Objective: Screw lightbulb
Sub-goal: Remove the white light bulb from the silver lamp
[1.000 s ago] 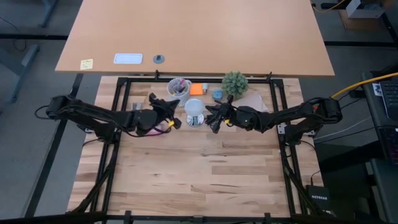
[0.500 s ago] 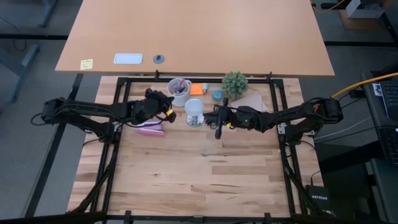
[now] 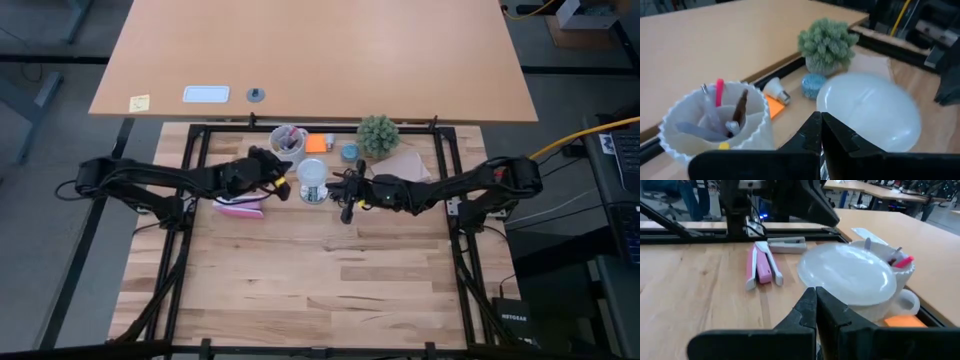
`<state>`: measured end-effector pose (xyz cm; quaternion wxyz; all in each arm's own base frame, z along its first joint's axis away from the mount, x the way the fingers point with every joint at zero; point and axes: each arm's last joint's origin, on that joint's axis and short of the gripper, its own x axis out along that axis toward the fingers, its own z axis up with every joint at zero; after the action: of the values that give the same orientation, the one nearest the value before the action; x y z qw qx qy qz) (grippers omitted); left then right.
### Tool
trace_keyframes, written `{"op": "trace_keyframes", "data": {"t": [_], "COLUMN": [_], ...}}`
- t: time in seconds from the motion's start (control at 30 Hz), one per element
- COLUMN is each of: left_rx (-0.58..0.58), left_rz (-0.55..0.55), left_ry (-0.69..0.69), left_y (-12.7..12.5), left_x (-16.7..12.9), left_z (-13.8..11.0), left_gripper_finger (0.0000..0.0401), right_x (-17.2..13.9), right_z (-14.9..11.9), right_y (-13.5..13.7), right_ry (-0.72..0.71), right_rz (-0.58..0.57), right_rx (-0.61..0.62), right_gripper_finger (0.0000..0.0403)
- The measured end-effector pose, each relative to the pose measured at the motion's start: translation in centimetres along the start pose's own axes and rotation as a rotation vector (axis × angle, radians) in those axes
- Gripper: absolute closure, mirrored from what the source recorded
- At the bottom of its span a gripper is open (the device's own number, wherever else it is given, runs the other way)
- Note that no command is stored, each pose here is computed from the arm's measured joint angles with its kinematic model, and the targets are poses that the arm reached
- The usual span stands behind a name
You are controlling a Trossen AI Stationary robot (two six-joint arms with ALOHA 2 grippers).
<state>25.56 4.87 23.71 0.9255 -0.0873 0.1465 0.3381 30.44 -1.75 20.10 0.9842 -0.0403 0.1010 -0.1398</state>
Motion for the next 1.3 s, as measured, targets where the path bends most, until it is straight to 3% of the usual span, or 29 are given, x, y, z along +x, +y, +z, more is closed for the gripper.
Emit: {"op": "trace_keyframes", "data": {"t": [0.4, 0.9, 1.3], "left_rx": [0.017, -0.012, -0.045], "left_rz": [-0.02, -0.114, -0.24], "left_ry": [0.027, 0.054, -0.024], "left_y": [-0.8, -2.4, -5.0], "left_x": [1.9, 1.1, -0.5], "left_z": [-1.5, -2.0, -1.7], "left_gripper_finger": [0.04, 0.0401, 0.0401], "right_x": [0.9, 1.2, 1.2], "right_z": [-1.2, -1.5, -1.5], "right_y": [-0.1, -2.2, -2.0], "right_ry": [0.025, 0.046, 0.05], "right_rz": [-0.053, -0.178, -0.124], "right_rx": [-0.005, 0.06, 0.053], "right_gripper_finger": [0.04, 0.04, 0.04]}}
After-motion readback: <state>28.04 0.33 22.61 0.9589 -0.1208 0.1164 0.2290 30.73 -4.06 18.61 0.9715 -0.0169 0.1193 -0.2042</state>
